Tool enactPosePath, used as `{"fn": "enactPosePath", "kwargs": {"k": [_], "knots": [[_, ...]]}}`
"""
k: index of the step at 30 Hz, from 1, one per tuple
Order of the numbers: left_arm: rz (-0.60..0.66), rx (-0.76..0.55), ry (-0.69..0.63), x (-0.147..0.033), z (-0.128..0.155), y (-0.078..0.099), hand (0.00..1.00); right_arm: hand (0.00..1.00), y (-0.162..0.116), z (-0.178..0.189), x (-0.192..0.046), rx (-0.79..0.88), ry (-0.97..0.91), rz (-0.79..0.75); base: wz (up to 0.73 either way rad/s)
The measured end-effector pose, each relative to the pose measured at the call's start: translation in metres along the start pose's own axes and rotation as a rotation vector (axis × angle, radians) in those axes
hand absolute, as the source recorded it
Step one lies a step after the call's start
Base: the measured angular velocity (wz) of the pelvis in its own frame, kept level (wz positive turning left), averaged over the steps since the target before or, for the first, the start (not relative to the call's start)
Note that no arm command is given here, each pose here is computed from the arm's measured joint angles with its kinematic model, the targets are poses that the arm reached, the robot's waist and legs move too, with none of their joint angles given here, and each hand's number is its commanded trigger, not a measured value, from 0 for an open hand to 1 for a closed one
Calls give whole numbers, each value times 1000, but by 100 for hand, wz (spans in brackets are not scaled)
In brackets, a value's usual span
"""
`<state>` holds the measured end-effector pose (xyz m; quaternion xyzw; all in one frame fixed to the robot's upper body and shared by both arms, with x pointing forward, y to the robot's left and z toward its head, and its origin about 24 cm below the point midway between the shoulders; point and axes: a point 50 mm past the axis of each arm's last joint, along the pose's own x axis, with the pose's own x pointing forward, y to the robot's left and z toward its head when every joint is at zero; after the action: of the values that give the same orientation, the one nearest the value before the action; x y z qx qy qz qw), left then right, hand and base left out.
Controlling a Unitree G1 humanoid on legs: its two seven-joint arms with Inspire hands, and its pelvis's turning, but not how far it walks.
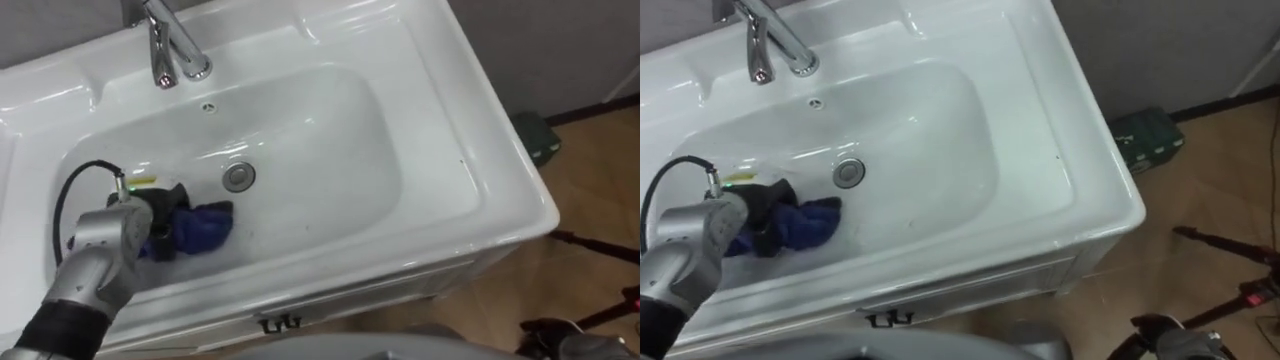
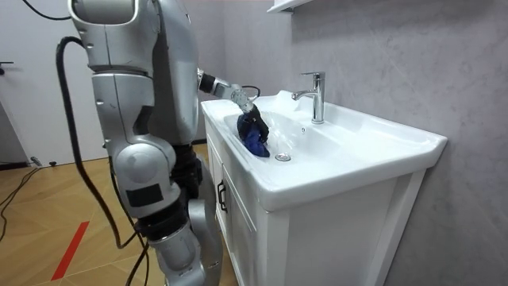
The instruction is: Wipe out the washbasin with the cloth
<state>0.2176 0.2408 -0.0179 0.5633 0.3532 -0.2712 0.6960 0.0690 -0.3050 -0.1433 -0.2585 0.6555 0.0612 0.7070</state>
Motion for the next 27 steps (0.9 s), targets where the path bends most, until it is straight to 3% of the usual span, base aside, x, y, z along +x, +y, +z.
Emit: {"fn": "enactPosePath", "kwargs": {"k": [8,16,27], "knots": [[-74,-157,-233,-10,18,7,100,0,12,-13,0,-8,24,47,2],[-114,-308,-410,-8,41,0,100,0,21,-10,2,-2,15,60,0],[-107,-344,-477,-3,59,-10,100,0,28,-14,2,-28,24,70,-5]]}}
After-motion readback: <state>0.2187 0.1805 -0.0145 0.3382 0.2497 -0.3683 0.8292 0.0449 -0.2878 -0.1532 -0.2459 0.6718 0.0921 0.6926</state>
